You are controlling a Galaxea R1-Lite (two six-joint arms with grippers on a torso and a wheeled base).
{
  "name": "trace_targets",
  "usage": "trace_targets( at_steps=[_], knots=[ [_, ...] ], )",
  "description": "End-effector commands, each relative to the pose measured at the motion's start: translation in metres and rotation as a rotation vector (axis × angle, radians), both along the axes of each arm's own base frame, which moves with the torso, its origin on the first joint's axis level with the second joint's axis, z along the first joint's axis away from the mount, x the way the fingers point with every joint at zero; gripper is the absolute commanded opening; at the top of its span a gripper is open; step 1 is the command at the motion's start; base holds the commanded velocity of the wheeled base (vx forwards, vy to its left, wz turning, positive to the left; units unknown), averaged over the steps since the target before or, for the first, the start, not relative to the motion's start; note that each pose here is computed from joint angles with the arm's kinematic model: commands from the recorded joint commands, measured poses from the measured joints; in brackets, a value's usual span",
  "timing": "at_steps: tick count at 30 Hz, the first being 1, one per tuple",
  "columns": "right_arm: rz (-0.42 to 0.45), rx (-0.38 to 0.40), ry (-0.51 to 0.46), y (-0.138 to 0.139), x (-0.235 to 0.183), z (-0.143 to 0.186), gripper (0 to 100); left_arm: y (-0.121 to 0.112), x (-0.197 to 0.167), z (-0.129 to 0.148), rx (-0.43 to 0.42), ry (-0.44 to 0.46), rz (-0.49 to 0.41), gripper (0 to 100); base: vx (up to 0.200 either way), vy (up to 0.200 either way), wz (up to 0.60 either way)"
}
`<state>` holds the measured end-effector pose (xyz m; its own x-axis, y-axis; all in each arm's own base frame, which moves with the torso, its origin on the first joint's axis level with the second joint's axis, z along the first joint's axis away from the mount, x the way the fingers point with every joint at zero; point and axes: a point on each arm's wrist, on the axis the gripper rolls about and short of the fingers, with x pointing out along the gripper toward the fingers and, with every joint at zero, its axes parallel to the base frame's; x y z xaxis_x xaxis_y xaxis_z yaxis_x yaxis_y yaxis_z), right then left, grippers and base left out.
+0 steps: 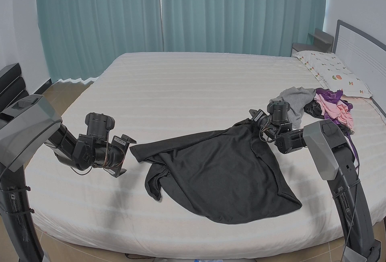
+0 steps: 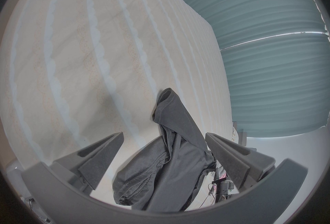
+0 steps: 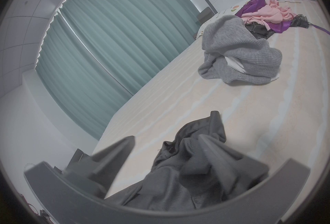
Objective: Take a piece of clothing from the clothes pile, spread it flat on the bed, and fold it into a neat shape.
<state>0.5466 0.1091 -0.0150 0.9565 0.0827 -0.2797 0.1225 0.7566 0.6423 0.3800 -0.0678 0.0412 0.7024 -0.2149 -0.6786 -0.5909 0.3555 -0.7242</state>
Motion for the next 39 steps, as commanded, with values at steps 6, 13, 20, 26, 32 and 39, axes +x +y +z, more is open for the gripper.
trace_targets(
  at_steps=[6,13,20,26,32,39],
  knots=[
    [0.009,-0.018,0.059,-0.018,-0.023,0.027,100,0.000,0.000,-0.001,-0.001,0.002,-0.001,100,0.000,0.000,0.00],
    [0.104,-0.125,0.166,-0.025,-0.054,0.033,100,0.000,0.000,-0.001,-0.003,0.002,-0.004,100,0.000,0.000,0.00],
    [0.168,-0.224,0.204,-0.010,-0.065,0.021,100,-0.001,-0.003,-0.002,-0.003,0.012,-0.010,100,0.000,0.000,0.00],
    [0.208,-0.232,0.238,0.008,-0.078,0.015,100,-0.001,-0.003,-0.002,-0.004,0.012,-0.013,100,0.000,0.000,0.00],
    [0.231,-0.229,0.284,0.013,-0.095,0.012,100,-0.001,-0.003,-0.003,-0.003,0.013,-0.014,100,0.000,0.000,0.00],
    [0.190,-0.048,0.346,0.025,-0.120,0.025,100,-0.001,-0.003,-0.003,-0.002,0.013,-0.016,100,0.000,0.000,0.00]
  ],
)
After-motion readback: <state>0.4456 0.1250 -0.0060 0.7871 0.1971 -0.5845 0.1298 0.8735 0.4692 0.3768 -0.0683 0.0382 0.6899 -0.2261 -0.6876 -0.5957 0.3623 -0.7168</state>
